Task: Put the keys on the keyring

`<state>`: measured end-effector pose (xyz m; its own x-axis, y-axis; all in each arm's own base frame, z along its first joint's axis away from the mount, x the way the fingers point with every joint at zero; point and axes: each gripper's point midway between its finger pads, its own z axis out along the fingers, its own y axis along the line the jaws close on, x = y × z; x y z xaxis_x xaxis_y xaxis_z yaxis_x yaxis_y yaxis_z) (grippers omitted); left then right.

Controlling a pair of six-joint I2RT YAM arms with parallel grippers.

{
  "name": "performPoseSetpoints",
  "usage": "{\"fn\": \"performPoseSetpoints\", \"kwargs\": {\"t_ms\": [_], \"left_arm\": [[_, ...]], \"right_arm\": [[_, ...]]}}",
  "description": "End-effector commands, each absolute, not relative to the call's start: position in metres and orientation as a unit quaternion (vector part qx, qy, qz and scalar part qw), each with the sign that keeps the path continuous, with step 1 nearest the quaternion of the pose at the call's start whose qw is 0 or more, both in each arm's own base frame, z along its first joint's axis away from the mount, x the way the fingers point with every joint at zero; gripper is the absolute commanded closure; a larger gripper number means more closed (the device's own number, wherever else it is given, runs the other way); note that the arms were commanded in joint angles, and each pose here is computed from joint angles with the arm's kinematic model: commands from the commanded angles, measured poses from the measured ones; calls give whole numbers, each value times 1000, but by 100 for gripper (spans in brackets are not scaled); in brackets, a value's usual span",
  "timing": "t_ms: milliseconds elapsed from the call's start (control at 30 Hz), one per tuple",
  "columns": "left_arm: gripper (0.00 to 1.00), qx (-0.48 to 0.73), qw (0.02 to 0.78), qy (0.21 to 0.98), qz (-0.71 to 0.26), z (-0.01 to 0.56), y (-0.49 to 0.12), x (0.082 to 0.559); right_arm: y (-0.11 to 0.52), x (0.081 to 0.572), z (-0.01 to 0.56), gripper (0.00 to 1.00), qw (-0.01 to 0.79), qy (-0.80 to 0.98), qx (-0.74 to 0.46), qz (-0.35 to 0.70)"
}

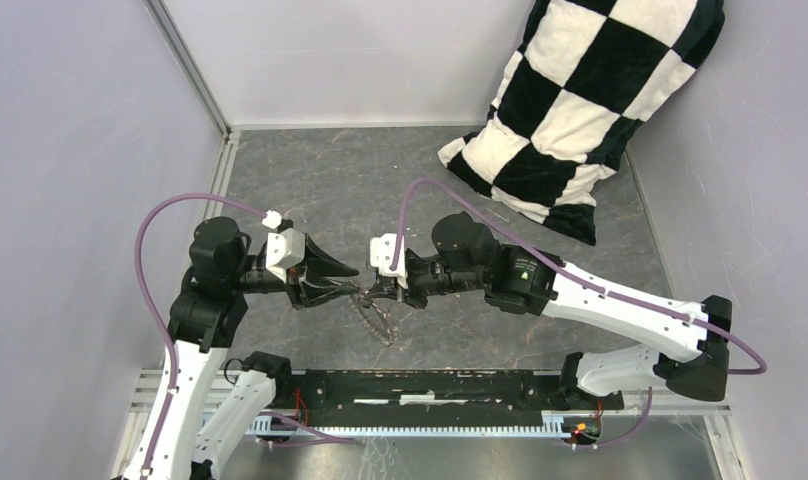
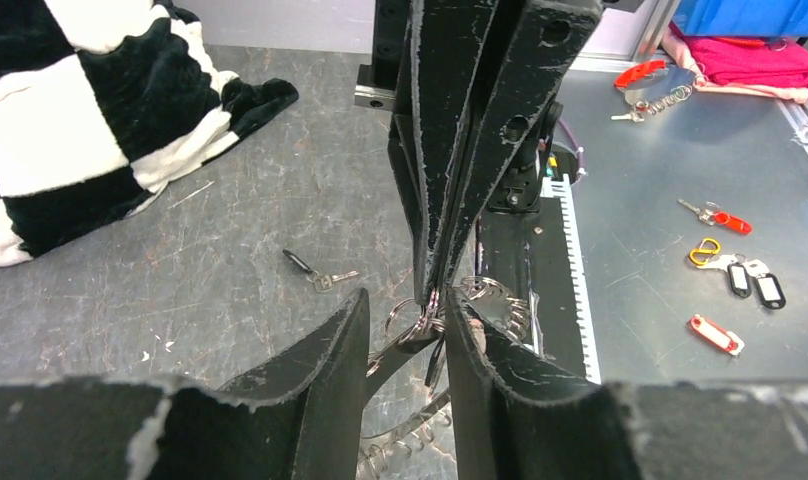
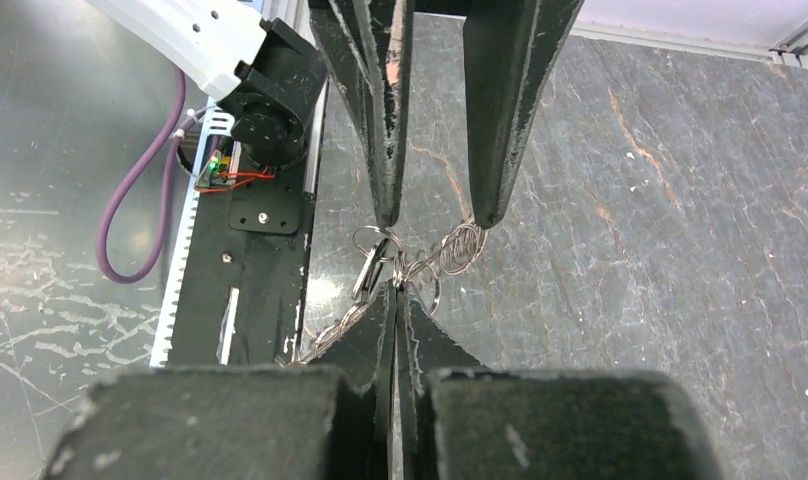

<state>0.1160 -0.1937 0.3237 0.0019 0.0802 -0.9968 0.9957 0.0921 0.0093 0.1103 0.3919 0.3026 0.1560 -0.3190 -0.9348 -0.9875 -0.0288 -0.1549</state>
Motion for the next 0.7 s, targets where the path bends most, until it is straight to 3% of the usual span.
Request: {"fn": "performPoseSetpoints", "kwargs": {"t_ms": [0,333,667], "left_arm": [[60,485,504,546,-461,329,-194,117],[59,489,492,540,-478,326,-195,106],[61,530,501,536,-425,308,-188,107]], "right_arm": [[398,110,342,100,493,502,-604,374],[406,105,347,100,487,500,-613,370],[403,100,361,100,501,482,-607,384]]}}
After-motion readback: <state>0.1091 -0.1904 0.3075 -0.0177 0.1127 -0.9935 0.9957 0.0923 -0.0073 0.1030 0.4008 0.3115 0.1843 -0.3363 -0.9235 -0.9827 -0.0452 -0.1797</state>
